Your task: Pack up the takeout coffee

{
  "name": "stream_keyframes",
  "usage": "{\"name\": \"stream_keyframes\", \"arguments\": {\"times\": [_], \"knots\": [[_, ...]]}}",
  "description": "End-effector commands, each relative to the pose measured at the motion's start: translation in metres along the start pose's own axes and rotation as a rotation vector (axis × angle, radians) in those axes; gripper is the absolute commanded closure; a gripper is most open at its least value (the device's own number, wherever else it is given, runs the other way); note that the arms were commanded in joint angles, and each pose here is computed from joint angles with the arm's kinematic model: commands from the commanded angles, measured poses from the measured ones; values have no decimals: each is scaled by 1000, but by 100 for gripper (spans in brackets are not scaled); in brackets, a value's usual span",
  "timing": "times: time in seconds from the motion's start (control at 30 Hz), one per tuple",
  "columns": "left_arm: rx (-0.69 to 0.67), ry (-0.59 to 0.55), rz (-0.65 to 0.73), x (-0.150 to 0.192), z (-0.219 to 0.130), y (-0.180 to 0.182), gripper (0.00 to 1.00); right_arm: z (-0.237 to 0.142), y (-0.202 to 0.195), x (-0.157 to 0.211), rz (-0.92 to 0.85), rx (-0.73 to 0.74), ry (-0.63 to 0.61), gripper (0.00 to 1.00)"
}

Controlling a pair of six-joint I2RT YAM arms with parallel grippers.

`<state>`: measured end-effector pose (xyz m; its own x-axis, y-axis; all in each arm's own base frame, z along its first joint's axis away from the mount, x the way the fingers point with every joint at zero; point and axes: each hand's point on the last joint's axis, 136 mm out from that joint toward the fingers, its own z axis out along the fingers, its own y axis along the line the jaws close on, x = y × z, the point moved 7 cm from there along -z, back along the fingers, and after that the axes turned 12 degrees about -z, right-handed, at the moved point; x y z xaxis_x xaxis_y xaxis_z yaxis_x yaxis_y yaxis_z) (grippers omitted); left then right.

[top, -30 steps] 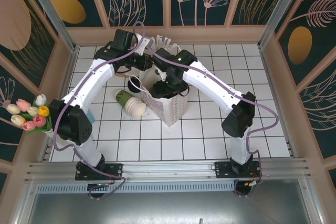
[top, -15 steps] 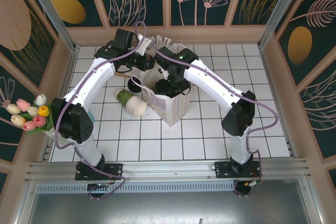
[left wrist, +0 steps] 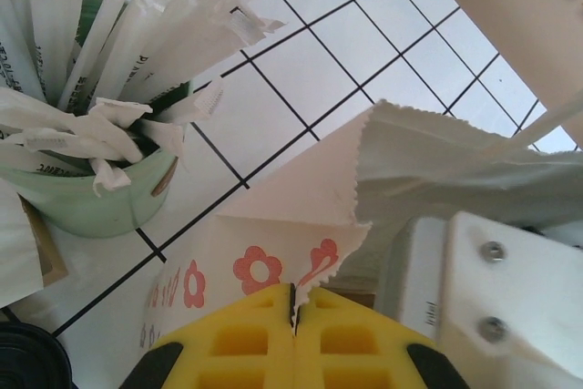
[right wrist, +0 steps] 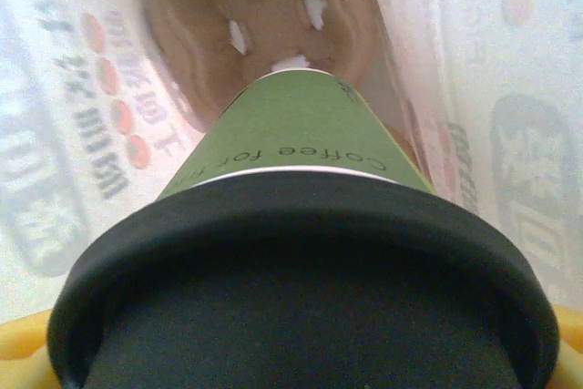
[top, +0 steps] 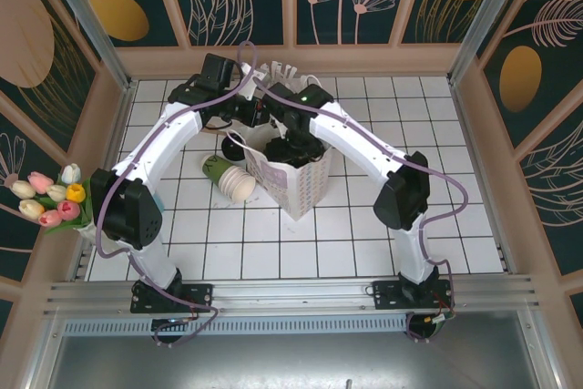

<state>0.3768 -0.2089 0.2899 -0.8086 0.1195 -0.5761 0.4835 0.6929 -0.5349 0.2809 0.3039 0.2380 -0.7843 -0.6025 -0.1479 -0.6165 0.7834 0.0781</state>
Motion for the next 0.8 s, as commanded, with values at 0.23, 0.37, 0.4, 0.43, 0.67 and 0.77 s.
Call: {"name": "stream_keyframes", "arguments": {"times": [0.23, 0.37, 0.4, 0.43, 0.67, 0.77], "knots": [[64, -48, -3, -6, -8, -14, 100, -10, 0, 39, 43, -4, 66, 46], [104, -30, -2, 7, -11, -18, 100, -10, 9, 42, 38, -51, 78, 46], [105, -22, -5, 10, -10, -17, 100, -10, 10, 42, 42, -56, 79, 46], [105, -15, -8, 13, -10, -17, 100, -11, 10, 43, 43, -60, 77, 46], [101, -37, -13, 17, -13, -17, 100, -3, 0, 42, 42, -6, 95, 46], [91, -46, -10, 15, -13, -16, 100, 0, -5, 40, 39, 10, 97, 46]]}}
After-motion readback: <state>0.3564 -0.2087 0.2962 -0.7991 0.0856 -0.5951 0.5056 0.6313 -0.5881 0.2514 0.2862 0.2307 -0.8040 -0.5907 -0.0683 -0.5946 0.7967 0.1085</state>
